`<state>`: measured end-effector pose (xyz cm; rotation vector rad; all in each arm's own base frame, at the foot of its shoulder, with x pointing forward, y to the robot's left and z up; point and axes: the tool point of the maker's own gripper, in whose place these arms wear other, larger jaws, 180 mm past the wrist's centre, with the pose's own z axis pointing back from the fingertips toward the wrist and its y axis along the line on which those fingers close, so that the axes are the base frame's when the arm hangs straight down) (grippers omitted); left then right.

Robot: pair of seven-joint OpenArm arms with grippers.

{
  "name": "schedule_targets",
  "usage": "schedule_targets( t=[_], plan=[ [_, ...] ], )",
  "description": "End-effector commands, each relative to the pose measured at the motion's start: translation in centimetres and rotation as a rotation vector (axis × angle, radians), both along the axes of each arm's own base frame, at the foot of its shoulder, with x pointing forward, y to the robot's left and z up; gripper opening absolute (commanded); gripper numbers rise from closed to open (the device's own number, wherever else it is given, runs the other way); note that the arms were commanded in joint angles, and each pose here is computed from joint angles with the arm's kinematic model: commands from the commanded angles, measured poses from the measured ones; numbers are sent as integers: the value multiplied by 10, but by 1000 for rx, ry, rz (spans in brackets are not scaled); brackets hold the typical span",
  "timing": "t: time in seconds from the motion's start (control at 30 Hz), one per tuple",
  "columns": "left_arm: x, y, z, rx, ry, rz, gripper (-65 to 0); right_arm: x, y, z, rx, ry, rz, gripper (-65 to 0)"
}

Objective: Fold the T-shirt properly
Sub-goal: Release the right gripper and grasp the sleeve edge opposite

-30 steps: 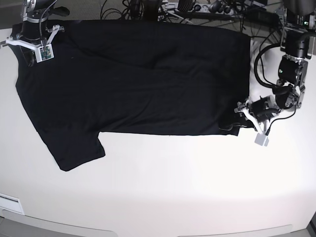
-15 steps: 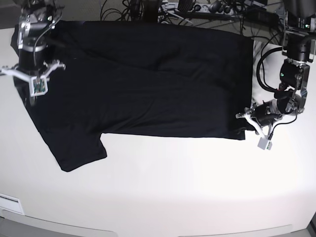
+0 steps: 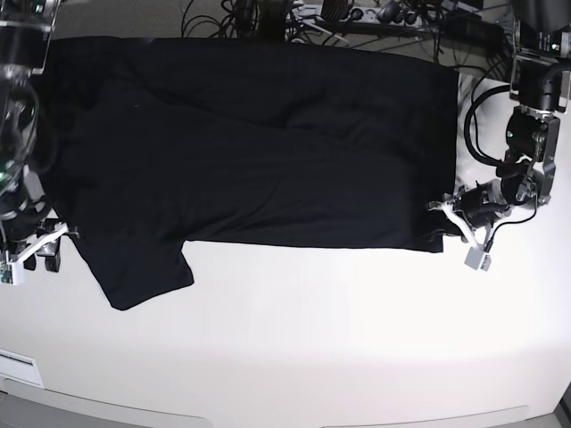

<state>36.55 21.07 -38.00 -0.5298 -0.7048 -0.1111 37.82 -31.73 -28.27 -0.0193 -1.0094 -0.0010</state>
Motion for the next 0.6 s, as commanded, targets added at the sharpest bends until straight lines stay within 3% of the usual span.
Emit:
schedule_targets(
  t=[0.0, 0.3, 0.43, 0.57],
  plan=[
    [-6, 16, -8, 86, 49, -3, -650, 14, -9, 20, 33, -44, 10, -343],
    [-7, 16, -8, 86, 50, -4, -650, 47, -19, -25, 448, 102, 3, -343],
    [-6, 16, -8, 86, 49, -4, -650, 47, -20, -46, 551, 142, -19, -343],
    [-6, 16, -8, 85, 49, -4, -650, 46, -21, -55, 581, 156, -35, -343]
  ],
)
